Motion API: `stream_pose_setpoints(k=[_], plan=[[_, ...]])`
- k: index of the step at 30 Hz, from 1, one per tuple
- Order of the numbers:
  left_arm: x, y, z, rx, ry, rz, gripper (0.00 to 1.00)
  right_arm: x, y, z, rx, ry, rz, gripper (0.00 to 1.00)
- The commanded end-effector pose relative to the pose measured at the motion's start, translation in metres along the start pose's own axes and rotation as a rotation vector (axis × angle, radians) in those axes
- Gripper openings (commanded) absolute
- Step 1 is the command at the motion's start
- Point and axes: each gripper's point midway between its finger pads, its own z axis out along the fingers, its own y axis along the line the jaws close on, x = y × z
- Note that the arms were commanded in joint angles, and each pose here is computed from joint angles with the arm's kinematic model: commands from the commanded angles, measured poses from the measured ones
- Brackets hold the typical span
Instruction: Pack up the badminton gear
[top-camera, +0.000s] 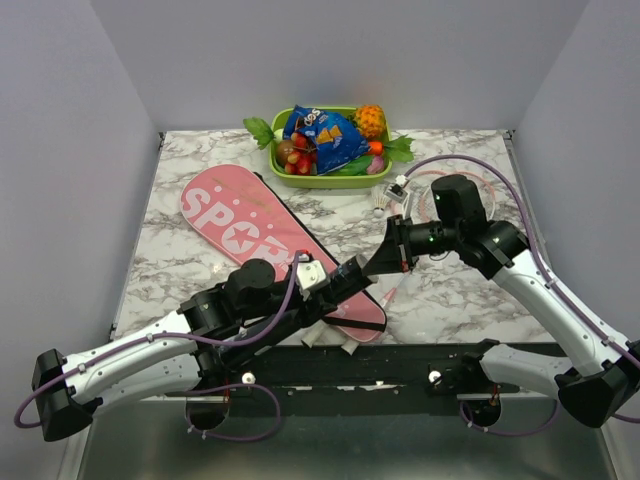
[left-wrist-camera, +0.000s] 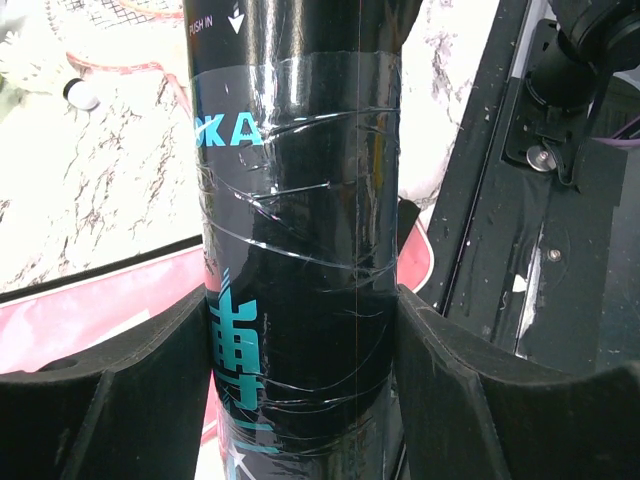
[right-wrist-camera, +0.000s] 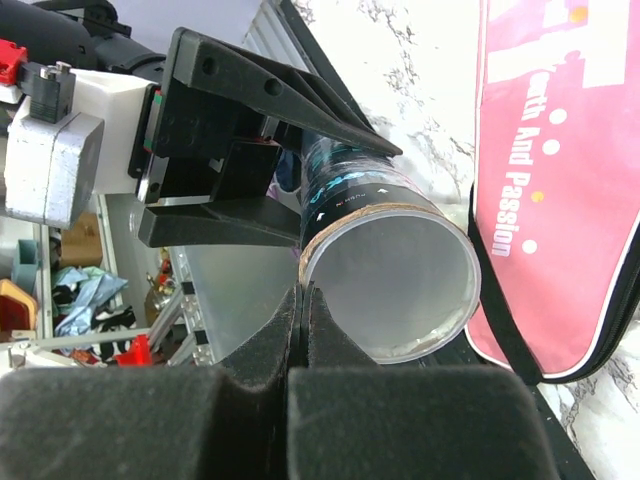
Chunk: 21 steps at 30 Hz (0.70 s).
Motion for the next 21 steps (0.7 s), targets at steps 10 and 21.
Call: stream_pose_setpoints(k=[10,21], plan=[[0.023,0.008,-0.001,-0.038,0.058,0.031,0.0,-0.028,0.015,-0.012,-0.034,-0.083,-0.055,0.01],[0.012,0.011,0.0,-0.045,0.054,0.056,0.0,-0.037,-0.165,-0.084,0.709,-0.306,0.412,0.01]])
